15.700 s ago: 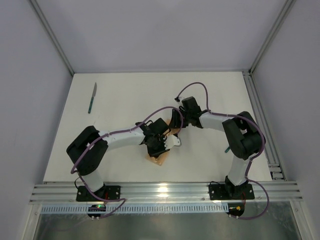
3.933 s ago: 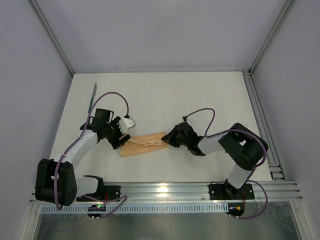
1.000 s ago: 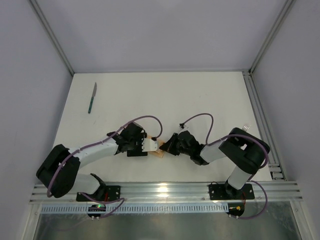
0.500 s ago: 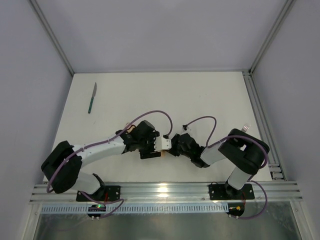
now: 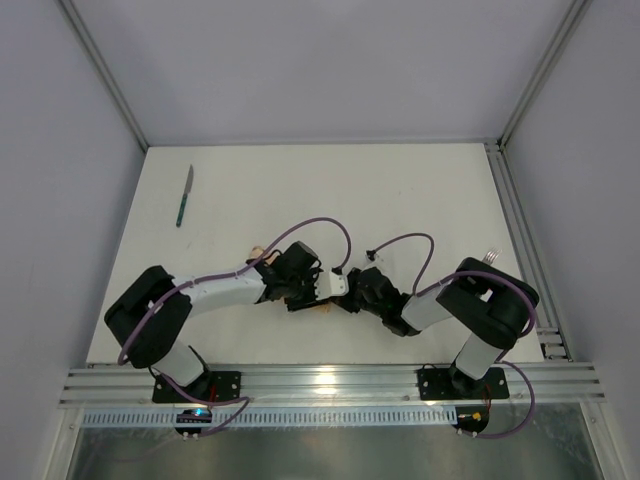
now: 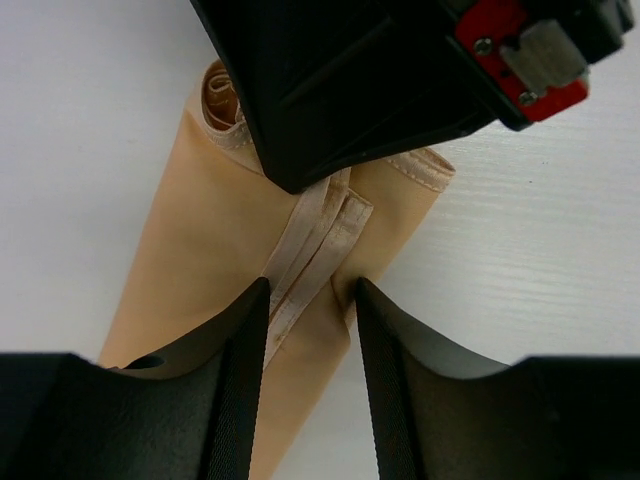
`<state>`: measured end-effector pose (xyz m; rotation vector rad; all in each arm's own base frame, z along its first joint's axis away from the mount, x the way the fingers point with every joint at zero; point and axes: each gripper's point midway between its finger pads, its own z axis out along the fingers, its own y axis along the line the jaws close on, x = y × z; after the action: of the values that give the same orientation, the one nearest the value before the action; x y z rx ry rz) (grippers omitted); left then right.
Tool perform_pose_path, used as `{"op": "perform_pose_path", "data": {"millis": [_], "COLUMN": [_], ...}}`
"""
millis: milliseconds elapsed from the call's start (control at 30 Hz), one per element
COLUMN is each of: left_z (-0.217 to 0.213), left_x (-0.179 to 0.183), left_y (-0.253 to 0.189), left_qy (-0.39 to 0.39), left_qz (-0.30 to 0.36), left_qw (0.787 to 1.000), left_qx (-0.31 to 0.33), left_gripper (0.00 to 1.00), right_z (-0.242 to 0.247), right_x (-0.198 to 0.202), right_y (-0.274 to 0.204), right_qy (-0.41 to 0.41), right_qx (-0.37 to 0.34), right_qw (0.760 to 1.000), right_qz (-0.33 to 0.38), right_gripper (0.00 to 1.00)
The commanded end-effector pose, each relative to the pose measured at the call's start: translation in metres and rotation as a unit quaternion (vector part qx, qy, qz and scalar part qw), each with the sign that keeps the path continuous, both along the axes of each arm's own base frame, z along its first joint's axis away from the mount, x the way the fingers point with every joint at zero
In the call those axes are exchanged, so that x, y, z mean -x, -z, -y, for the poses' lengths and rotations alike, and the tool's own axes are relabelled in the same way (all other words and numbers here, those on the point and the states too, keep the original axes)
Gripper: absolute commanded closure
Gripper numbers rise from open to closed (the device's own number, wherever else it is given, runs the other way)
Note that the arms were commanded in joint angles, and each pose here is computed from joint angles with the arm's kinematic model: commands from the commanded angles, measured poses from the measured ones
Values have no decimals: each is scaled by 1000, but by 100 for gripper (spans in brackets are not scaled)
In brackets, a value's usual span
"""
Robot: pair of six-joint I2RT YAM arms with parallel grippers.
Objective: Fold the napkin into a case and place the utensils inside
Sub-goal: Grasp the top corner of the smaller rectangle folded napkin from the folded napkin.
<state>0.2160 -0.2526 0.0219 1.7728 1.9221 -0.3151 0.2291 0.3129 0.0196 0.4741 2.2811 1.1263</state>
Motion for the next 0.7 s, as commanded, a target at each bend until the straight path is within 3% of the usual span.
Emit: {"op": "perform_pose_path", "data": {"millis": [0,233,400,667], "left_z": [14,17,24,29], "left_x": [-13,-10,3,-8], "left_y": [-9,-11,-24,-29], "left_qy": [-7,-2,15,1], "left_qz": [17,11,-12,2], "left_qw": [1000,1000,998,999], "left_qx": [15,23,53,54], "left_gripper": [59,64,54,60], "right_z": [12,14,13,14], "right_x": [-1,2,2,3], "right_y": [11,13,12,14], "right_qy": [20,19,17,17], "right_qx": [24,23,19,15], "right_qw": [1000,1000,1000,1000], "right_qz": [3,1,2,2], "right_gripper": [96,96,96,96]}}
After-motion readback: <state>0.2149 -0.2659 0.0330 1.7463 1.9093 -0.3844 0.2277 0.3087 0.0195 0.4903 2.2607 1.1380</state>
